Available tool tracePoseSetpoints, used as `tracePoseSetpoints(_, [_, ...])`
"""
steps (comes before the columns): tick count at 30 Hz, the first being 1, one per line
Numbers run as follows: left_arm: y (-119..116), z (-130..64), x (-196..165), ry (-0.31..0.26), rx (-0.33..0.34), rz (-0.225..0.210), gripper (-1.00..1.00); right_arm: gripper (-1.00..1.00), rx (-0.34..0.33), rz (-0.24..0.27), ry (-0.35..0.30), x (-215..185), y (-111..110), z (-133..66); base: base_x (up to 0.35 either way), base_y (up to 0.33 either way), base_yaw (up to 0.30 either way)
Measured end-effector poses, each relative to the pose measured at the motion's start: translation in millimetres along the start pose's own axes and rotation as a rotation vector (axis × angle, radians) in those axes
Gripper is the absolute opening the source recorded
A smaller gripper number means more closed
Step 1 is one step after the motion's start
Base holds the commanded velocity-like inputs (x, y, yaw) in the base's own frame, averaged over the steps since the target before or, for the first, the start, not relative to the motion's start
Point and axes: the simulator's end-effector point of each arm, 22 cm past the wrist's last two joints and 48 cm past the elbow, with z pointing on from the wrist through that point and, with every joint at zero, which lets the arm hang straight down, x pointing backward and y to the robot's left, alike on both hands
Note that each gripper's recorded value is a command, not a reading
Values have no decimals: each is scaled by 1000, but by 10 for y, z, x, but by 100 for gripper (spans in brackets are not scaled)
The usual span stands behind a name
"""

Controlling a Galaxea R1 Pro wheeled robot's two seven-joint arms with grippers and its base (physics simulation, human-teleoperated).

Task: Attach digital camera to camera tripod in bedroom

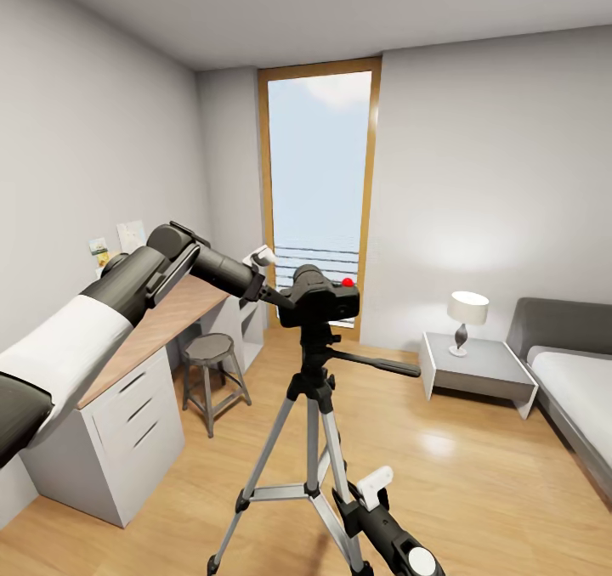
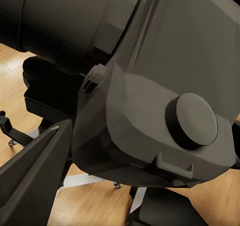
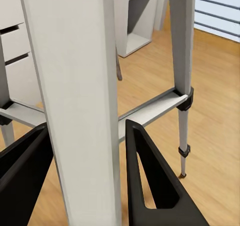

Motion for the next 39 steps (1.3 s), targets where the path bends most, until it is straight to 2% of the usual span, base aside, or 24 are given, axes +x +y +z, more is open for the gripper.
tracePoseSetpoints(11, [14, -14, 4, -1, -3, -3, -100, -100, 0, 0, 0, 0, 0, 0, 0, 0, 0])
tracePoseSetpoints(12, [16, -15, 5, -1, -3, -3, 100, -100, 0, 0, 0, 0, 0, 0, 0, 0, 0])
tracePoseSetpoints(30, [53, -39, 16, -2, -13, -7, 100, -100, 0, 0, 0, 2, -1, 0, 0, 0, 0])
tracePoseSetpoints(39, [74, -181, 54, -12, -7, -14, 100, -100, -3, -4, -1, -2, 10, 0, 0, 0, 0])
